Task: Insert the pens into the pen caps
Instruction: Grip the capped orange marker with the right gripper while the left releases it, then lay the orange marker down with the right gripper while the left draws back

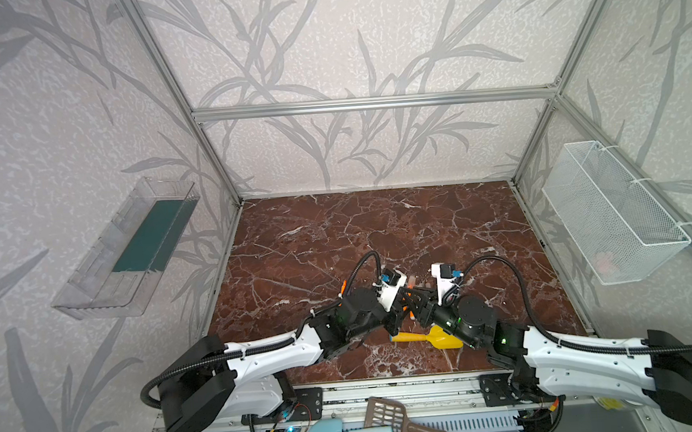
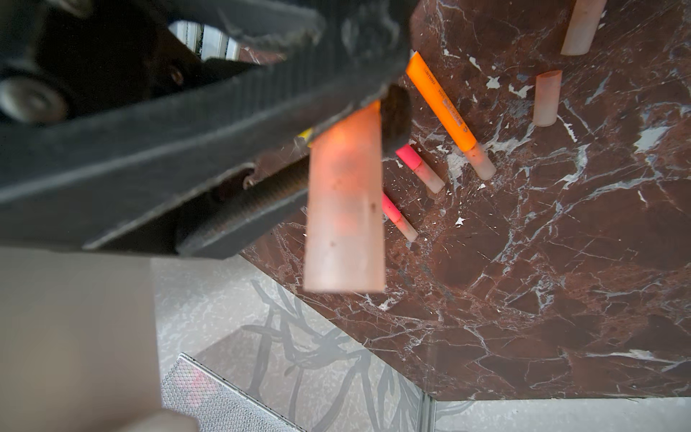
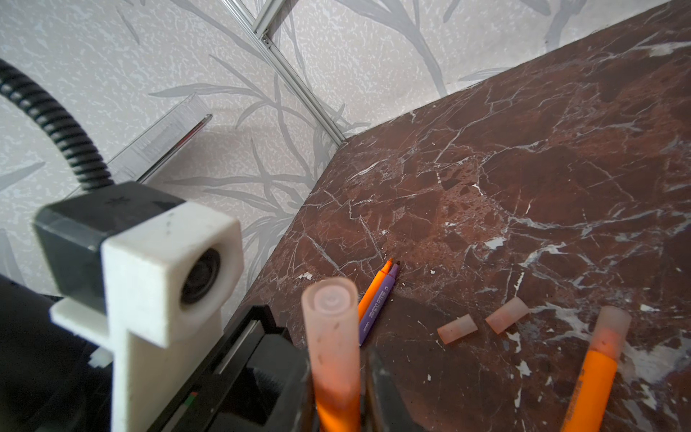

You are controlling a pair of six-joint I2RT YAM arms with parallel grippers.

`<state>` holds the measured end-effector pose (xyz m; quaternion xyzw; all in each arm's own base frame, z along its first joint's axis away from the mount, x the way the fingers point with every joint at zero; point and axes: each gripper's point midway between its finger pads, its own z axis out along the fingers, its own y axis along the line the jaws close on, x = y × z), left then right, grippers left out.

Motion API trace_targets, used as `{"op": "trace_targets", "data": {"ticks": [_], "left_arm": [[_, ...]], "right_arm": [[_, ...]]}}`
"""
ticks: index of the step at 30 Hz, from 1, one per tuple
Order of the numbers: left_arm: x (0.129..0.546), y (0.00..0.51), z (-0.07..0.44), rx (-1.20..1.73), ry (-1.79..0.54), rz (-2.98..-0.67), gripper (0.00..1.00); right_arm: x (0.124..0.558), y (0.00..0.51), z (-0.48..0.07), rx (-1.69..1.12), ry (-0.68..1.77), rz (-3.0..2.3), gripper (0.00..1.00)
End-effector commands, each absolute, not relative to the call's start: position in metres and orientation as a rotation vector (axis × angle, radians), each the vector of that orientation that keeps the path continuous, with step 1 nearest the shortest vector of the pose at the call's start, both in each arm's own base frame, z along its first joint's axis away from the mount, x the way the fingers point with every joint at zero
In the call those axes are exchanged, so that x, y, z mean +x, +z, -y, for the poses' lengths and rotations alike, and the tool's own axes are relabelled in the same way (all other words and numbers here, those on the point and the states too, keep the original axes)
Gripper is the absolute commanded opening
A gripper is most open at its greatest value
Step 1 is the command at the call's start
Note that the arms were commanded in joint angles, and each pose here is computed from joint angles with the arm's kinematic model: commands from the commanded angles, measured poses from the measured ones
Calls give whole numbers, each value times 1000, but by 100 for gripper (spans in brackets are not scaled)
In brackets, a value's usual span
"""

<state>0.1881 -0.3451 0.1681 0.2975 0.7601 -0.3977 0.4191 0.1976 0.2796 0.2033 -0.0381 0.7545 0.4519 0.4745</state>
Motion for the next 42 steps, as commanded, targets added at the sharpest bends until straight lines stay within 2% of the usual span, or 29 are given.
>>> {"op": "trace_targets", "data": {"ticks": [1,3,7,9,13,19,25,36,42], "left_arm": [[186,199,355,730,-1082,-1789,0],[185,196,355,736,-1086,-1791,0],[190,188,350,713,-1038,-1830,34],[197,178,344,686,-974,-1875,48],[211,155,328,629,-840,-1963,59],[235,130,298,508,-737,-2069,64],[260,114,260,356,-636,-2140,66],[262,119,234,325,-521,-2128,68],[261,121,221,293,-492,-2114,69]], "right_arm": [[195,187,-284,-137,1067,-1900,16],[196,183,-283,-133,1053,-1906,12],[208,175,-269,-69,929,-1938,9],[215,168,-258,-62,835,-1990,8],[233,143,-228,-32,670,-2098,5],[250,108,-195,9,554,-2276,3],[265,72,-204,-37,457,-2436,0],[282,18,-224,-104,405,-2660,0],[286,2,-213,-53,307,-2701,0]]}}
